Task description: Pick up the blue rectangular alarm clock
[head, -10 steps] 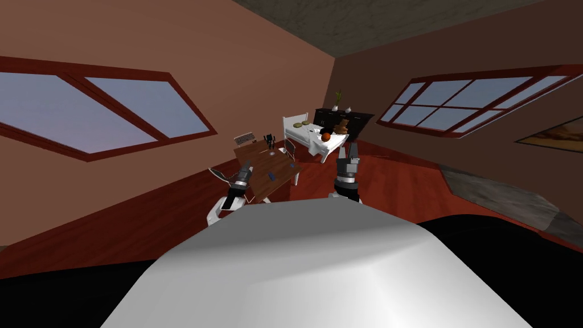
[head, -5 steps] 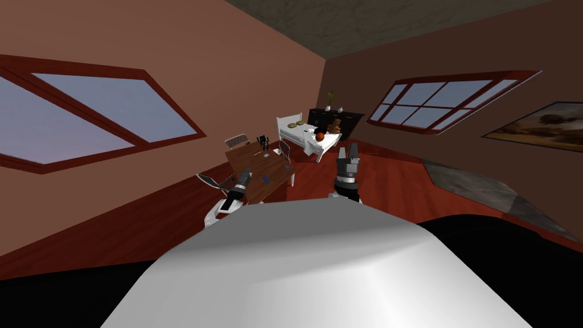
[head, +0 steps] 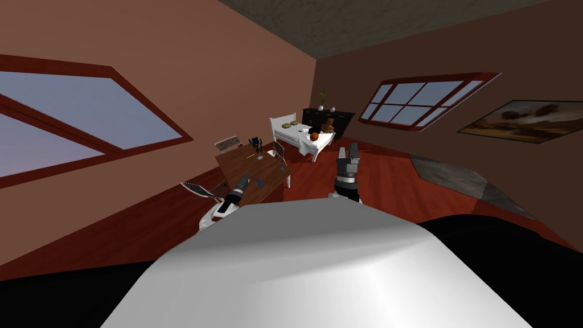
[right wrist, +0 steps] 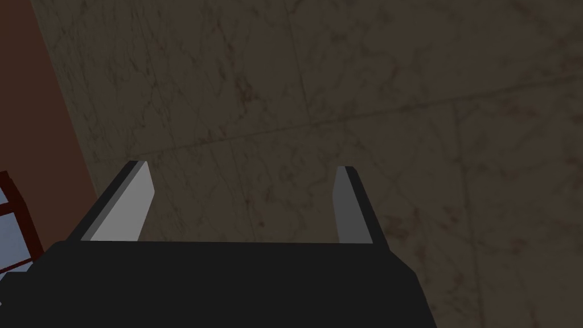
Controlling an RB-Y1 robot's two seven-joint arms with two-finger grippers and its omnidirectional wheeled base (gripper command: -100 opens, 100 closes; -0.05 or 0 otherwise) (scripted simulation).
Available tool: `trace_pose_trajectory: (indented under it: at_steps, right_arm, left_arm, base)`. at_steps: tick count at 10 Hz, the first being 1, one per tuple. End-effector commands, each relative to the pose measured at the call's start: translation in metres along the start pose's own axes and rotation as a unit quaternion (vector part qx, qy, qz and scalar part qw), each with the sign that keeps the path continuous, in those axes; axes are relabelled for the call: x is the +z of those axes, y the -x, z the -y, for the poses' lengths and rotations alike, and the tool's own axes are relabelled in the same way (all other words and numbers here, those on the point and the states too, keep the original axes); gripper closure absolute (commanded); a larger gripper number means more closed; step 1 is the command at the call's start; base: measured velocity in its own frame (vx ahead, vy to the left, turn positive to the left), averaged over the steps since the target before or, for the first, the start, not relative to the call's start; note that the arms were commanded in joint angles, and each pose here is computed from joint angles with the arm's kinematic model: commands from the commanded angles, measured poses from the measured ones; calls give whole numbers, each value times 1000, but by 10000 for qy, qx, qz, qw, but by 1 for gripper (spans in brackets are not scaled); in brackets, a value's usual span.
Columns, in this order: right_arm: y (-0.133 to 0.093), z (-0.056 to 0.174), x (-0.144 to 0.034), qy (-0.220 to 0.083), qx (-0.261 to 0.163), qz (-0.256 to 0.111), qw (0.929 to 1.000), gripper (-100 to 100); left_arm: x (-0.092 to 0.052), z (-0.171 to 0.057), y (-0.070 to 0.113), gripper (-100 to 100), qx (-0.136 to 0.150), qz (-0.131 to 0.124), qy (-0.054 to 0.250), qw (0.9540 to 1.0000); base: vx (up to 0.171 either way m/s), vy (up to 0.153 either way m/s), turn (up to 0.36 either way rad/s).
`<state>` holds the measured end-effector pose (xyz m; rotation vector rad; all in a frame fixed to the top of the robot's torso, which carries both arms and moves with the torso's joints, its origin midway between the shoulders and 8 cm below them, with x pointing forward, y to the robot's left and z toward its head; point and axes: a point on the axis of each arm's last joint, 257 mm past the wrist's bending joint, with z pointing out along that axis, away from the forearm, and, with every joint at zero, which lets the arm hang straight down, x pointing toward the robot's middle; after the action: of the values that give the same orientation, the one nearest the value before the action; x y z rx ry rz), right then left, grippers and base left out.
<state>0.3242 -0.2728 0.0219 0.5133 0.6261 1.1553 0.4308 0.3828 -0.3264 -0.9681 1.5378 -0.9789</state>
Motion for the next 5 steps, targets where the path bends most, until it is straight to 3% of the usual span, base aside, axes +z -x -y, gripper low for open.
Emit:
trace_pose_trajectory:
  at_steps: [1, 3, 5]
  right_arm:
    - [0, 0, 0, 0, 0, 0, 10000, 0]
    - [0, 0, 0, 0, 0, 0, 10000, 0]
    - [0, 0, 0, 0, 0, 0, 10000, 0]
  left_arm:
    - [-8, -26, 3, -100, 25, -50, 297, 9995]
    - [-12, -39, 6, -100, 32, -16, 434, 9991]
    - [-23, -66, 11, -100, 55, -35, 762, 9971]
  base:
    - [50, -48, -141]
    - [35, -30, -38]
    - [46, -35, -126]
